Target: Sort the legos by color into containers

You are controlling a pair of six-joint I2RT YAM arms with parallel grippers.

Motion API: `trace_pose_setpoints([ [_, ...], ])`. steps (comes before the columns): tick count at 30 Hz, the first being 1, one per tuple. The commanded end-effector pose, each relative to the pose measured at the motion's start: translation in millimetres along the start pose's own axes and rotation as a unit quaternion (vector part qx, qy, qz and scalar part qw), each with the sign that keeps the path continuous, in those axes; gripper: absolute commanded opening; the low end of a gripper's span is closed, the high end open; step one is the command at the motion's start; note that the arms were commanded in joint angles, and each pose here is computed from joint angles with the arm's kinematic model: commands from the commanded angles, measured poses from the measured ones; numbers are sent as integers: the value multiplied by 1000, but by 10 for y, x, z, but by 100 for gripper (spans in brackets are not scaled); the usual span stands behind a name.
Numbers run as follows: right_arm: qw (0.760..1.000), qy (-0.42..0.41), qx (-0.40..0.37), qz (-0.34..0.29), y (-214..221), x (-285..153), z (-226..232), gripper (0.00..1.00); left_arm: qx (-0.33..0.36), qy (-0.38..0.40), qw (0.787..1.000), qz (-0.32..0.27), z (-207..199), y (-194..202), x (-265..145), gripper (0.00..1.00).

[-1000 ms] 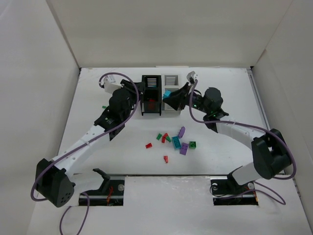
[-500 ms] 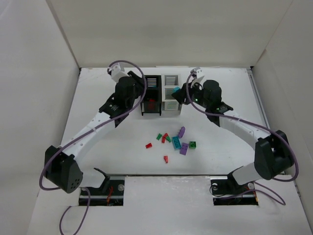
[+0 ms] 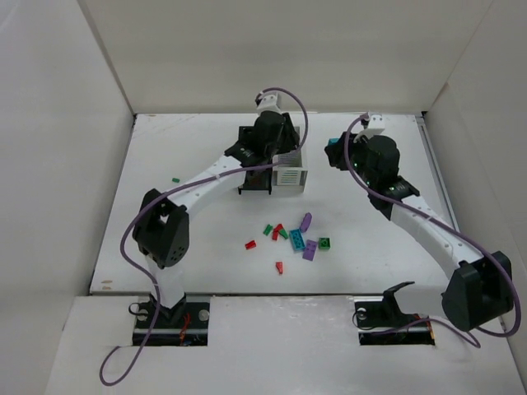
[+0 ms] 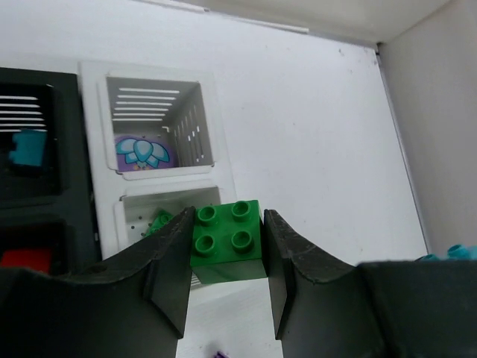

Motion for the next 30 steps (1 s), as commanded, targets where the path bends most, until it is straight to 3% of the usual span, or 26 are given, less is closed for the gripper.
trace_pose_setpoints([
  [1, 999, 41, 19, -13, -69, -77, -196, 0, 21, 13, 1000, 9, -133, -38, 33, 15],
  [11, 999, 37, 34, -3, -19, -64, -298, 0, -1, 1, 1000, 17, -87, 14, 9, 18],
  [16, 999, 38, 35, 1, 6, -46, -328, 0, -1, 7, 1000, 28, -74, 165, -92, 33],
  [20, 999, 28, 35, 4, 13, -47, -297, 0, 3, -7, 999, 36, -16, 222, -50, 39],
  [21, 999, 23, 35, 5, 15, -48, -284, 0, 3, -7, 999, 37, -16, 222, -50, 54],
  [22, 999, 23, 35, 5, 15, -48, -284, 0, 3, -7, 999, 37, -16, 222, -50, 57],
  [25, 999, 18, 35, 6, 18, -49, -269, 0, 2, -3, 999, 32, -35, 204, -44, 63],
  [30, 1000, -3, 24, 11, 33, -55, -217, 0, 1, 0, 1000, 29, -50, 170, -94, 64],
])
Point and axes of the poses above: each gripper's point midway between its finger pads, its own x axis out along the fingers, its own z axis along the line the jaws close on, y = z × x, the point moved 3 cm from there along -x, back along the fingers, and after that the axes turned 6 degrees about -x, right-handed, at the moved point
